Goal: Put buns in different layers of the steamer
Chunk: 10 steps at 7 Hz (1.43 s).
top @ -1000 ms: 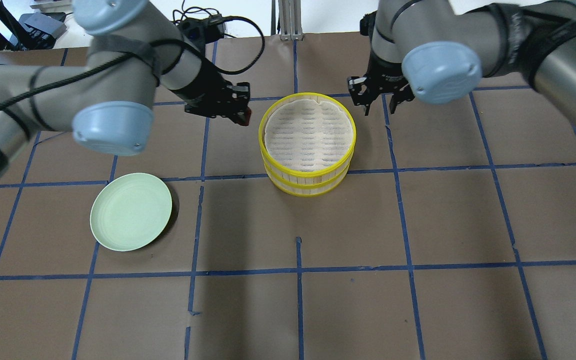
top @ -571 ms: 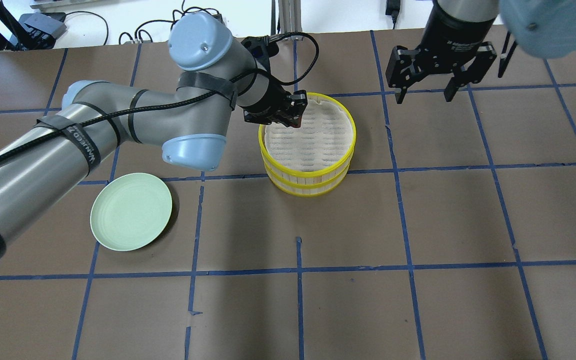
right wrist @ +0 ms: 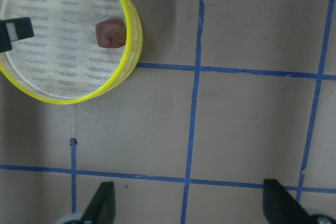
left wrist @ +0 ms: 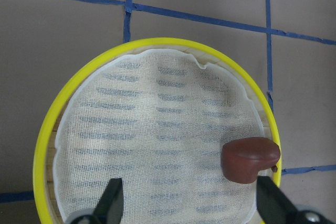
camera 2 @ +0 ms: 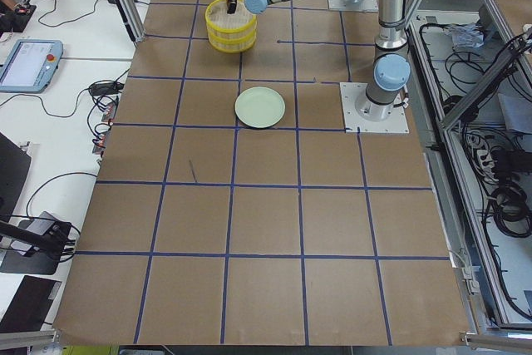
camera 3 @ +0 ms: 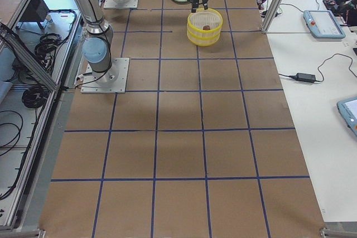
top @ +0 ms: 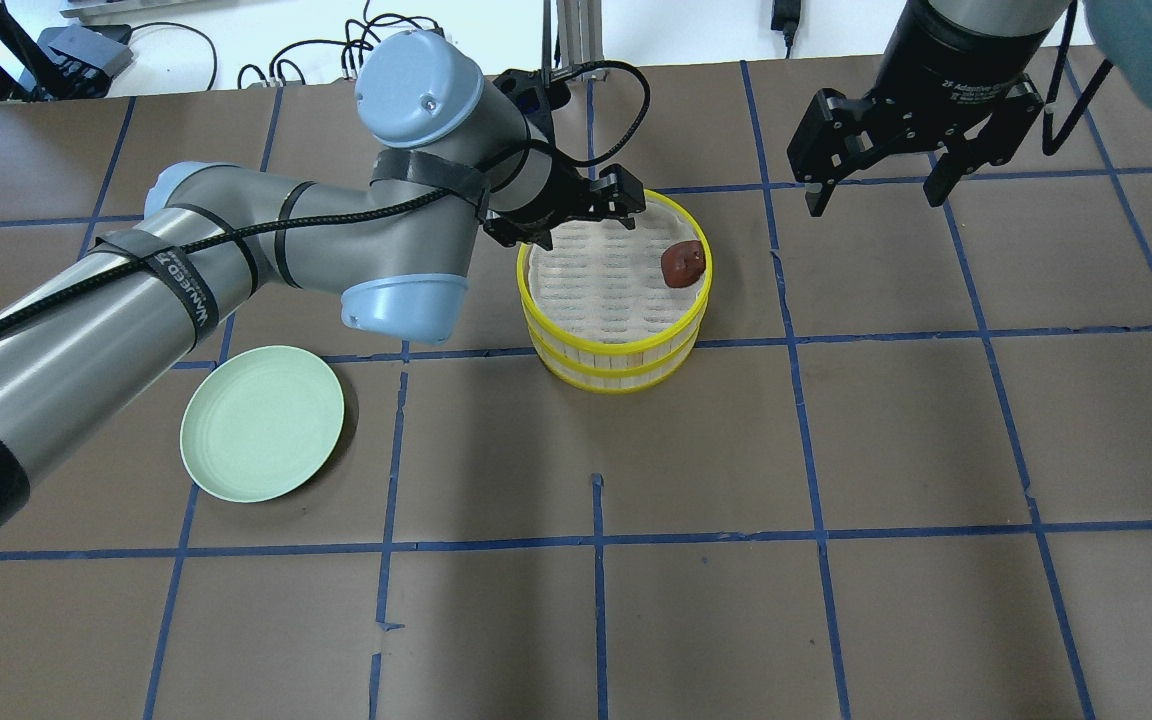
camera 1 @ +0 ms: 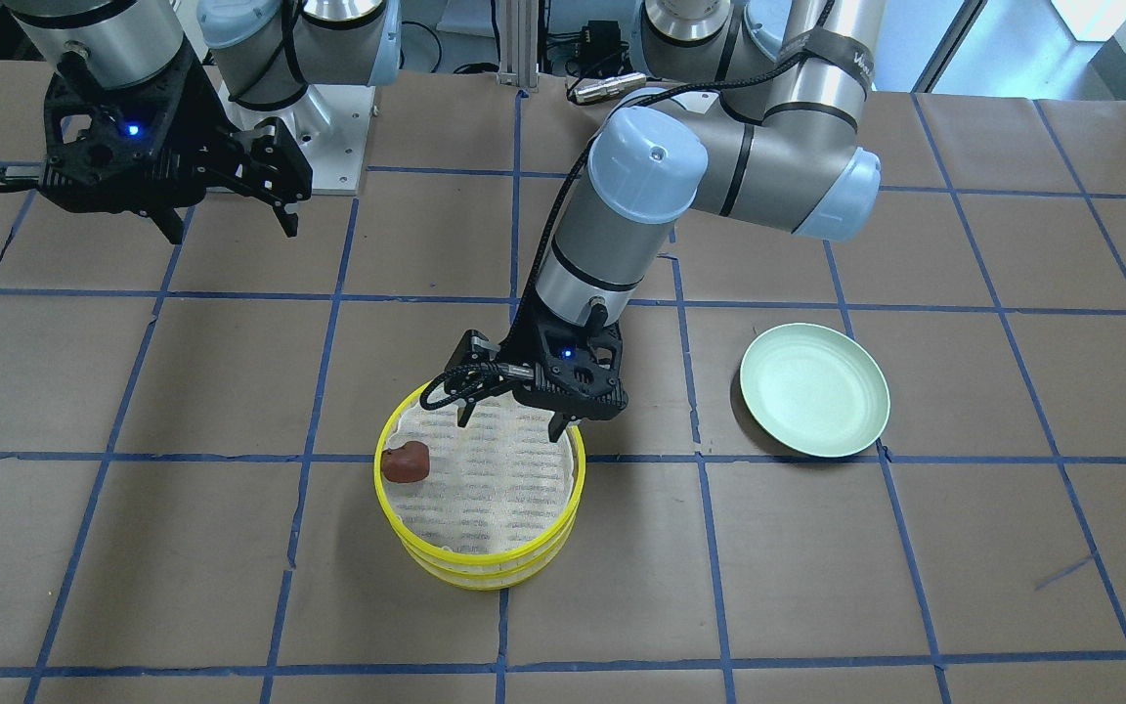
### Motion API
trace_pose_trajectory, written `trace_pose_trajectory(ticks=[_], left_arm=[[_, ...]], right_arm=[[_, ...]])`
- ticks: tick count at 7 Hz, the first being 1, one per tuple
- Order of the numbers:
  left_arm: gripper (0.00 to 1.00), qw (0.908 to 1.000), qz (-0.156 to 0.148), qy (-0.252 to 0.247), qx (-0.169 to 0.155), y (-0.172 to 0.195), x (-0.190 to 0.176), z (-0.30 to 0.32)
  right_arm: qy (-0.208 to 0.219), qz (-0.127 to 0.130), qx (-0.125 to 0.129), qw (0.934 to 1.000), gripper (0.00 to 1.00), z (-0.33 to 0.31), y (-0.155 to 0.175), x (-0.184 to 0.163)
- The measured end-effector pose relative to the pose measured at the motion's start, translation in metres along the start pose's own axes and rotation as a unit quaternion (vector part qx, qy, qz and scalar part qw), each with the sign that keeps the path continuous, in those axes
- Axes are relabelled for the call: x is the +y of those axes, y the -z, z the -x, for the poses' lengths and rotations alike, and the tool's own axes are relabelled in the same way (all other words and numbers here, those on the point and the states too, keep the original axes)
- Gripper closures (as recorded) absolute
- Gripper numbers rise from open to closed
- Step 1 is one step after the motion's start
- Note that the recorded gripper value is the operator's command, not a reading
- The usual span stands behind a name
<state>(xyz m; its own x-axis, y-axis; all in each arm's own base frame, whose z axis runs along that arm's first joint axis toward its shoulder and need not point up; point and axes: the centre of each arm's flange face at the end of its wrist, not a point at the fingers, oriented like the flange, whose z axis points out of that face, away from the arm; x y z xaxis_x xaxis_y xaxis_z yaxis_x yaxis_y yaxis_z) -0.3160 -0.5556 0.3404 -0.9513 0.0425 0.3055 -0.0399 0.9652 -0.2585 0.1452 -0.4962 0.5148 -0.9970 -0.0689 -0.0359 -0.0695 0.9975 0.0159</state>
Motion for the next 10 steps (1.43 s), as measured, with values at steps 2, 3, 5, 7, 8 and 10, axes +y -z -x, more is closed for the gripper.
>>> trace_pose_trajectory(ticks=[2,3,5,7,8,10], left_arm=[[0.0,0.9963,0.043,-0.05,-0.055,0.045,-0.028,0.045],[0.0,0.9935,0.065,-0.064,-0.068,0.088,-0.04,0.079],[0.0,0.987,0.104,-0.065,-0.104,0.164,-0.031,0.117],[0.0,0.9802,0.129,-0.058,-0.138,0.224,0.005,0.122],[0.0,0.9788,0.138,-0.055,-0.141,0.231,0.015,0.122],[0.0,0.9796,0.144,-0.052,-0.131,0.232,0.023,0.12]], right_arm=[[-0.015,0.001,0.001,0.9999,0.0,0.0,-0.003,0.006],[-0.017,-0.003,0.002,0.9998,0.0,-0.001,-0.001,0.008],[-0.018,-0.006,0.0,0.9998,0.0,-0.001,0.0,0.009],[-0.016,-0.003,-0.001,0.9999,0.0,-0.004,0.001,0.009],[-0.015,-0.004,-0.002,0.9999,0.0,-0.004,0.001,0.009],[-0.016,-0.005,-0.003,0.9999,0.0,-0.004,0.001,0.008]])
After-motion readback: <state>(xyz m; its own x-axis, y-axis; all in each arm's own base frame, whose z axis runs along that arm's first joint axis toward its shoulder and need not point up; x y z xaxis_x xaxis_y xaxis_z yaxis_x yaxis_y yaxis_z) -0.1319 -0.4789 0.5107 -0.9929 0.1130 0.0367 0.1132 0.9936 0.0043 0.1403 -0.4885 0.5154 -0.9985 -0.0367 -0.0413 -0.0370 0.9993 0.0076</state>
